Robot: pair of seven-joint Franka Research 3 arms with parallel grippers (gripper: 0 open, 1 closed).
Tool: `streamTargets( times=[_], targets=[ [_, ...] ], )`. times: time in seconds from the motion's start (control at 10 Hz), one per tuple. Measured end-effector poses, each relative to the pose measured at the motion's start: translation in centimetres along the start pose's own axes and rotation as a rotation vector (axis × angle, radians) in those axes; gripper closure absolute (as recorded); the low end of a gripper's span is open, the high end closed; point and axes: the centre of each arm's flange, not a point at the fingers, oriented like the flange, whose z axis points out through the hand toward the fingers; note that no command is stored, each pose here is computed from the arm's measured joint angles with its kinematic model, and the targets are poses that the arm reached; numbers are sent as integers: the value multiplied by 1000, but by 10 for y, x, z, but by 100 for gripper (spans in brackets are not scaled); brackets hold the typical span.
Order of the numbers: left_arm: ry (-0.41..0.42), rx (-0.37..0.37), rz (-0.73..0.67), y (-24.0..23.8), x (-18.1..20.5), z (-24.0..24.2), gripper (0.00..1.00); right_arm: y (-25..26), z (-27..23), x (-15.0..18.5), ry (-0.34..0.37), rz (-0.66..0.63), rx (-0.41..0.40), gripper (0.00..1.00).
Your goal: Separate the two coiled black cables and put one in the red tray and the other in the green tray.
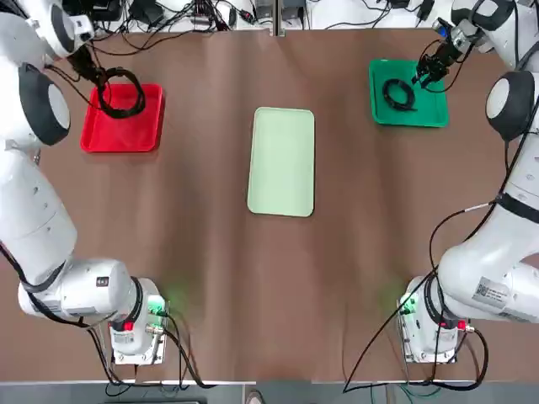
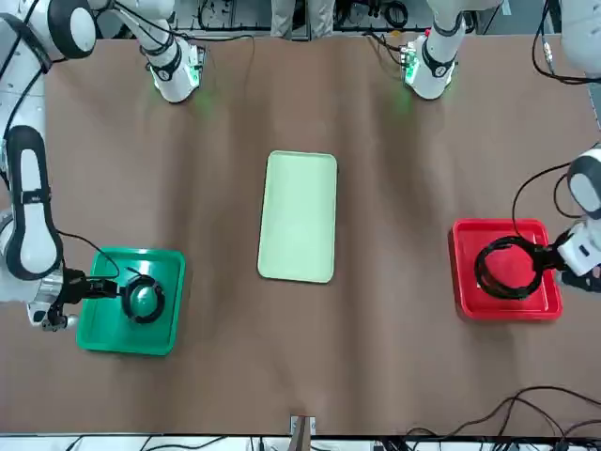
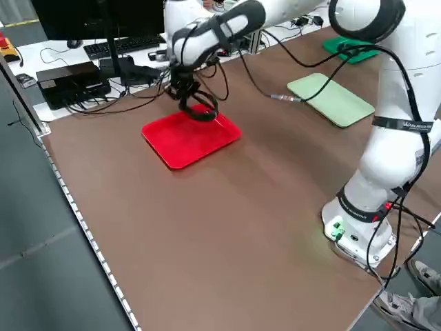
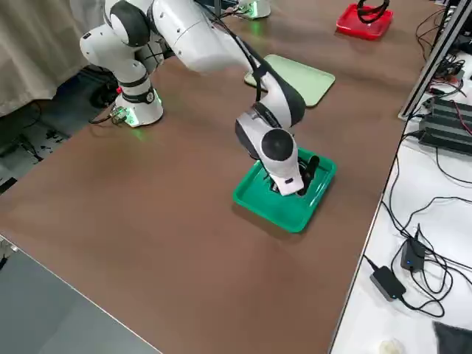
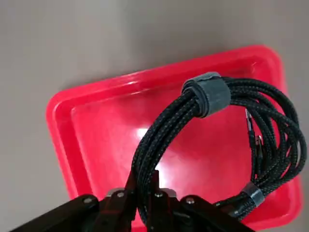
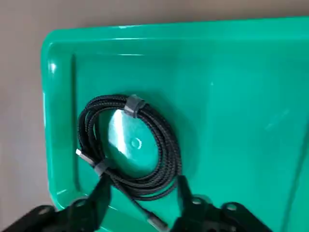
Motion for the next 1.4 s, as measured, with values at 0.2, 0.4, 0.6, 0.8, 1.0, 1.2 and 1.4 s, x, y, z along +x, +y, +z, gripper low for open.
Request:
streamTargets(
  times=[0.2,0.4,0.6,0.8,1.0,1.2,1.4],
  targets=[
    [1,-11,32,-17,-6,14,86,-3,-20,4,-2,-32,-49,1],
    [4,-6,38,-18,0,17,59,-24,-62,4,-3,-55,-67,0],
    [24,10,33,-20,7,4,28,-68,-135,-9,-18,-85,-129,0],
    [82,22,-23,-8,20,-36,9,-121,-213,-34,20,-11,-157,0],
    [122,-17,-92,27,29,-97,9,-178,-261,-61,25,60,-210,0],
    [88,-8,-169,77,32,-162,8,-242,-286,-85,24,144,-256,0],
    [49,20,-214,156,39,-211,5,-297,-293,-98,51,201,-285,0]
  ],
)
